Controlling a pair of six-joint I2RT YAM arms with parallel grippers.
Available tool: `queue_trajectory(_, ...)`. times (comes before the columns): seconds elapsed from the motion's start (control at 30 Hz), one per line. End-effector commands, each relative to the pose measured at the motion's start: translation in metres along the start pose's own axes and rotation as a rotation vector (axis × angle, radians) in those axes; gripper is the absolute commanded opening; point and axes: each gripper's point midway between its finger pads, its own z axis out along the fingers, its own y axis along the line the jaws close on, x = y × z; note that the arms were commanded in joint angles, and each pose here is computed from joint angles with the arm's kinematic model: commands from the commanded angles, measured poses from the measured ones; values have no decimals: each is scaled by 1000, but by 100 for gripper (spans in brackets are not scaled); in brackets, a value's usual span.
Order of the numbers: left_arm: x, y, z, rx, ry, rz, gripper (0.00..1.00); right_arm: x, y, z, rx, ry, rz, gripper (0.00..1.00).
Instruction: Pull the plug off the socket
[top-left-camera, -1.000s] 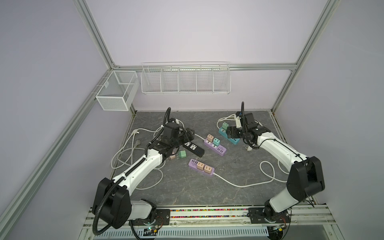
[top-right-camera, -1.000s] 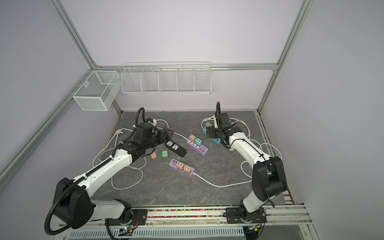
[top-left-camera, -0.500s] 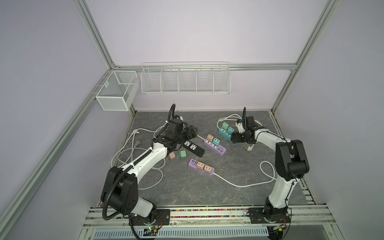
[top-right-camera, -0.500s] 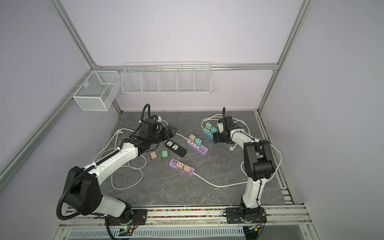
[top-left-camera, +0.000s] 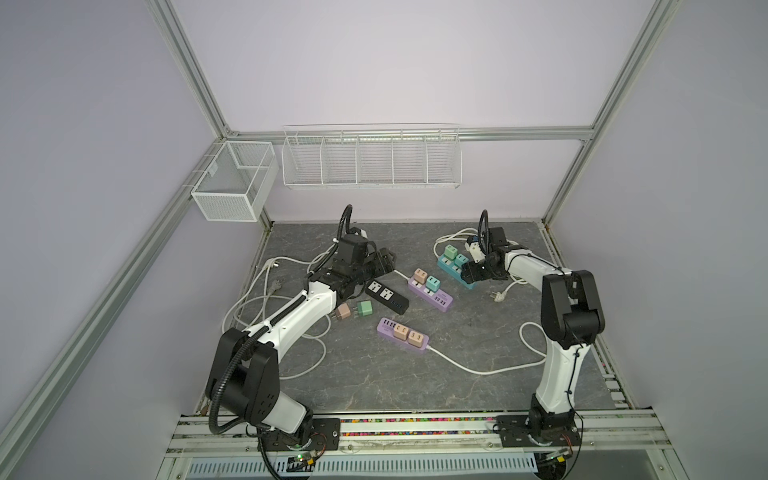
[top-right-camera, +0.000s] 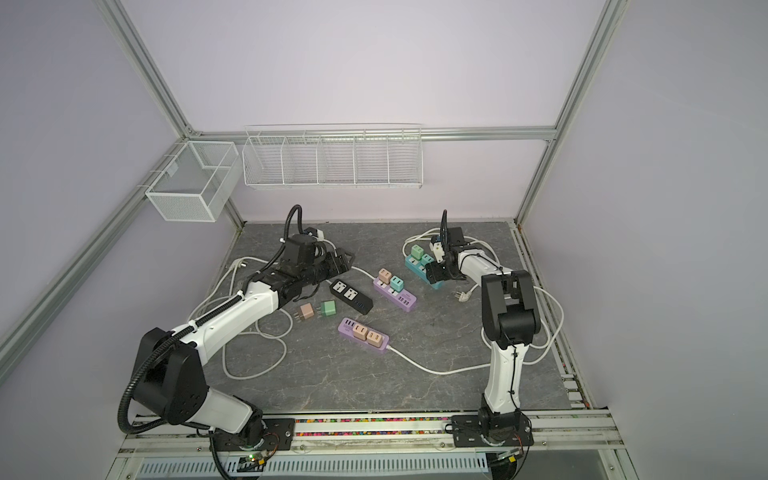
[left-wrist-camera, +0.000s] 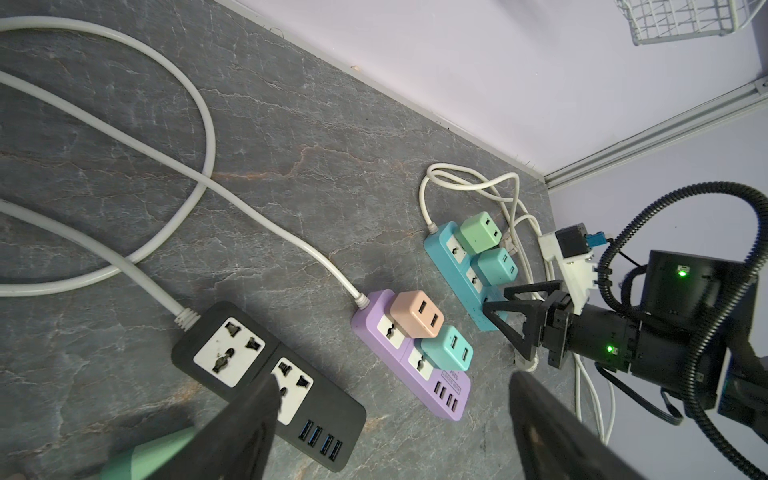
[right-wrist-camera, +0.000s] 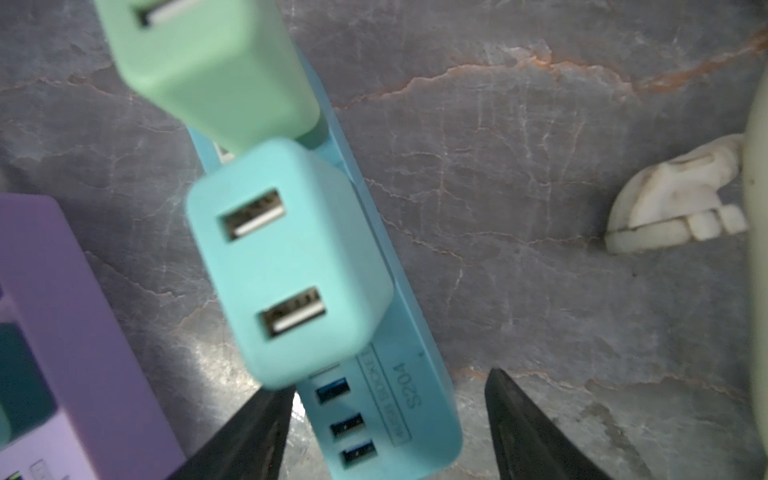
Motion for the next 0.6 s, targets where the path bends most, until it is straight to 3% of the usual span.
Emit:
queue_trajectory(0.0,-6,-4,0,-6,-16,21,87,10,7,9,-18,58,-53,72)
queue_trajectory(0.23,-5,-1,-1,-18,-15,25,87,14,10,15,-38,86,-62,71)
queue_trajectory(0.57,-6,3,-6,-33,-30,31,87,19,23,13,-18,100,-78,56)
